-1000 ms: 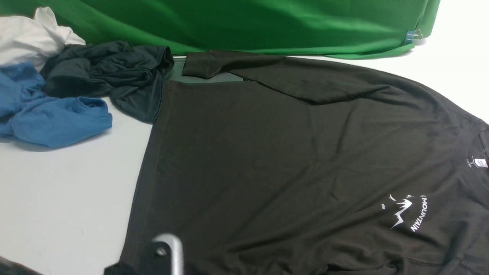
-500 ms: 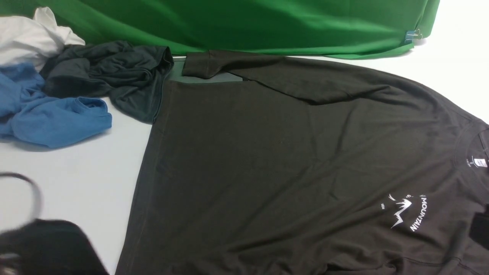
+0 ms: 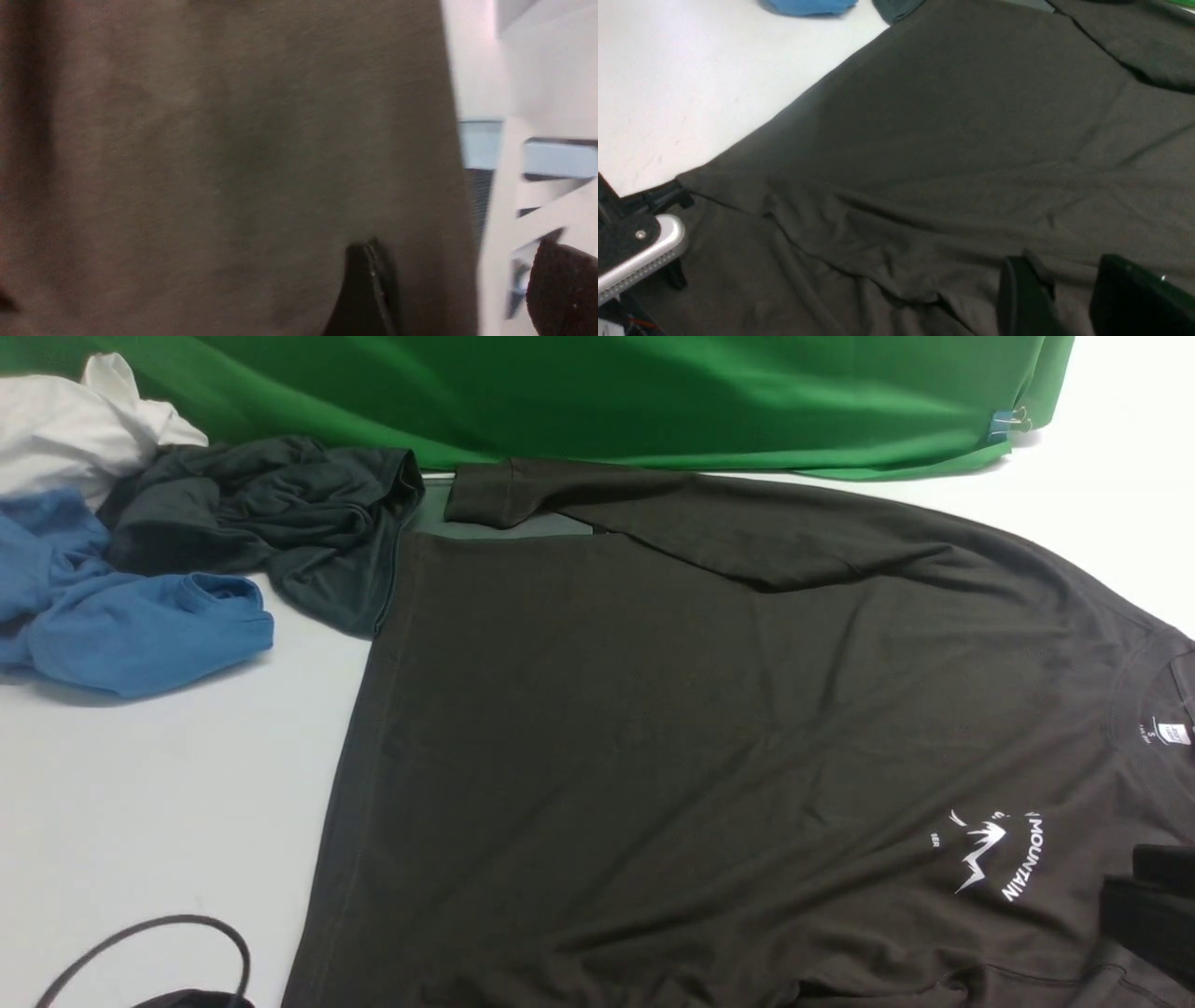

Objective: Fold a long-sleeved shirt on a white desktop.
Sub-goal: 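Grasp the left edge of the dark T-shirt lying flat on the table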

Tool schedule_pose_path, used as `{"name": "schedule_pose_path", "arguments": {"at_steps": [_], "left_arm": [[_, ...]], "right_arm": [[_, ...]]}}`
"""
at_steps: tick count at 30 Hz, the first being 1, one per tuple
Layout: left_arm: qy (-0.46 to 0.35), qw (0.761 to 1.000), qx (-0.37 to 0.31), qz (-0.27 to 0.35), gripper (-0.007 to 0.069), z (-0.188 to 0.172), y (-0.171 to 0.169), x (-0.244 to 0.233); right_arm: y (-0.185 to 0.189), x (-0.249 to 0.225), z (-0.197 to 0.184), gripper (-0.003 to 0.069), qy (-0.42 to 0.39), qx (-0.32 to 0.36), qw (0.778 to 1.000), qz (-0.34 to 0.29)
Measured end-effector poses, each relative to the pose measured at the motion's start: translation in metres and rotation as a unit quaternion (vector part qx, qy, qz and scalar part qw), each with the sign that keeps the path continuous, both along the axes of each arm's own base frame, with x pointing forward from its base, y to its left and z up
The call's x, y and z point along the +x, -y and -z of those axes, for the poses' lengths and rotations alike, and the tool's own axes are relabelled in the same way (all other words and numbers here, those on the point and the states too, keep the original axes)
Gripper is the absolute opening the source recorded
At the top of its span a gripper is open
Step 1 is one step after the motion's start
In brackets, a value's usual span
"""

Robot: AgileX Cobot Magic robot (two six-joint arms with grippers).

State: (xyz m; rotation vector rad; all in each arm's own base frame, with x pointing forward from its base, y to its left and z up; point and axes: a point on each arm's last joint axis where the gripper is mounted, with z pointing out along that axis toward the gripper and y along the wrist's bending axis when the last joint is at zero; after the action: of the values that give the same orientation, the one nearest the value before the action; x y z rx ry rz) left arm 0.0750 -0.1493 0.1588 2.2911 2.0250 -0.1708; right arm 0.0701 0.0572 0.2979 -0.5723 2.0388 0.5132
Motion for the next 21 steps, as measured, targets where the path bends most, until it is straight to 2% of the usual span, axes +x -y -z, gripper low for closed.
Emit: {"name": "schedule_pose_path", "arguments": {"at_steps": [3,9,17,19,21], "left_arm": [[0.017,1.000,0.012,0.000,0.0449,0.0022,-0.0009,0.0037],[0.015,0.999,0.029,-0.007,0.0338,0.0084,0.0014,0.0065],[0.014,0.999,0.029,-0.007,0.0322,0.0079,0.0027,0.0073],[0.007,0.999,0.033,-0.010,0.0263,0.0060,0.0041,0.0071],[-0.010,0.999,0.045,-0.019,0.0165,0.0036,0.0052,0.0059]], "right_arm": [[0.0001,0.0006,-0.0005,0.0240,0.004,0.000,1.000,0.001],[0.0003,0.0017,-0.0018,0.0240,0.015,-0.001,1.000,0.003],[0.0004,0.0018,-0.0018,0.0240,0.016,-0.002,1.000,0.003],[0.0004,0.0018,-0.0018,0.0240,0.016,-0.001,1.000,0.003],[0.0005,0.0016,-0.0018,0.0240,0.011,0.002,1.000,0.006]]}}
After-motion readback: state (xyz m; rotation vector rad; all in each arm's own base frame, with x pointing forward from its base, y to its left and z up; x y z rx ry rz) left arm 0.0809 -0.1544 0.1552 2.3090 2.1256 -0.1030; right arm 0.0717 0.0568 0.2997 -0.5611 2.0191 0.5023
